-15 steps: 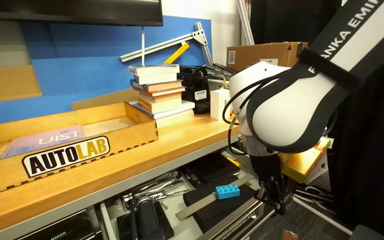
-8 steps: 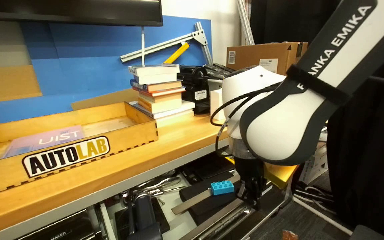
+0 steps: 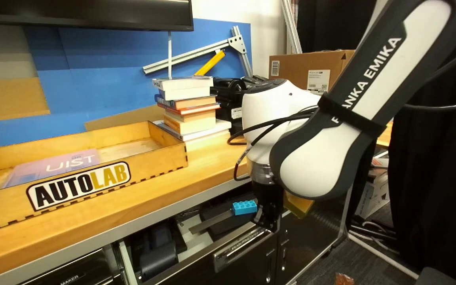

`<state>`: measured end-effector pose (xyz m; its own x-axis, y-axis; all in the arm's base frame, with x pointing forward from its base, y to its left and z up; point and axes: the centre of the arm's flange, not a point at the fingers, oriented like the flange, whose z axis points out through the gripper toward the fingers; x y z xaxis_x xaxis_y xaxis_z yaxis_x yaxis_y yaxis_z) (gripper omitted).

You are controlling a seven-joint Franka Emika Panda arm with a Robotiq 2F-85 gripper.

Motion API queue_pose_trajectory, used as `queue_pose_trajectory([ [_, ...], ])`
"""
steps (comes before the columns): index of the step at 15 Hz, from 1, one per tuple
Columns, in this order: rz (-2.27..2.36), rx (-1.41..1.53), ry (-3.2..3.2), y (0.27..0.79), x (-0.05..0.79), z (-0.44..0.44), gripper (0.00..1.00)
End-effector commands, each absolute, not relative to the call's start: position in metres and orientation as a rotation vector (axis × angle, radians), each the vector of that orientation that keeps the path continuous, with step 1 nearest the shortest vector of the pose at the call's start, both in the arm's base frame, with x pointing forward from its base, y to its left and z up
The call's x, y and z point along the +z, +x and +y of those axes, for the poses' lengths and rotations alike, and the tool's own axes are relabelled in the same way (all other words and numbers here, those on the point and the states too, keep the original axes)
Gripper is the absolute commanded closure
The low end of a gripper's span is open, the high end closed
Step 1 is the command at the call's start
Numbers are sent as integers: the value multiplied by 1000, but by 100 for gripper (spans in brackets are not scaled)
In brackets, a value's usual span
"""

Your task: Put the blue block in the drawer and close it

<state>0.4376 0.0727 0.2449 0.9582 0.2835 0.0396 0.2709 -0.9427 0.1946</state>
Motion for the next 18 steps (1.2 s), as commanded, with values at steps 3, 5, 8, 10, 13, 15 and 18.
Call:
queue_pose_trajectory([
  [3, 443, 251, 2854, 501, 235, 102, 100],
  [5, 441, 279, 2839, 517, 232, 111, 100],
  [8, 434, 336, 2816, 537, 227, 129, 100],
  [10, 409, 374, 2814, 550, 225, 140, 100],
  [13, 355, 435, 2816, 566, 225, 152, 100],
  [15, 302, 461, 2824, 576, 225, 155, 100],
  [18, 231, 486, 2823, 575, 226, 152, 100],
])
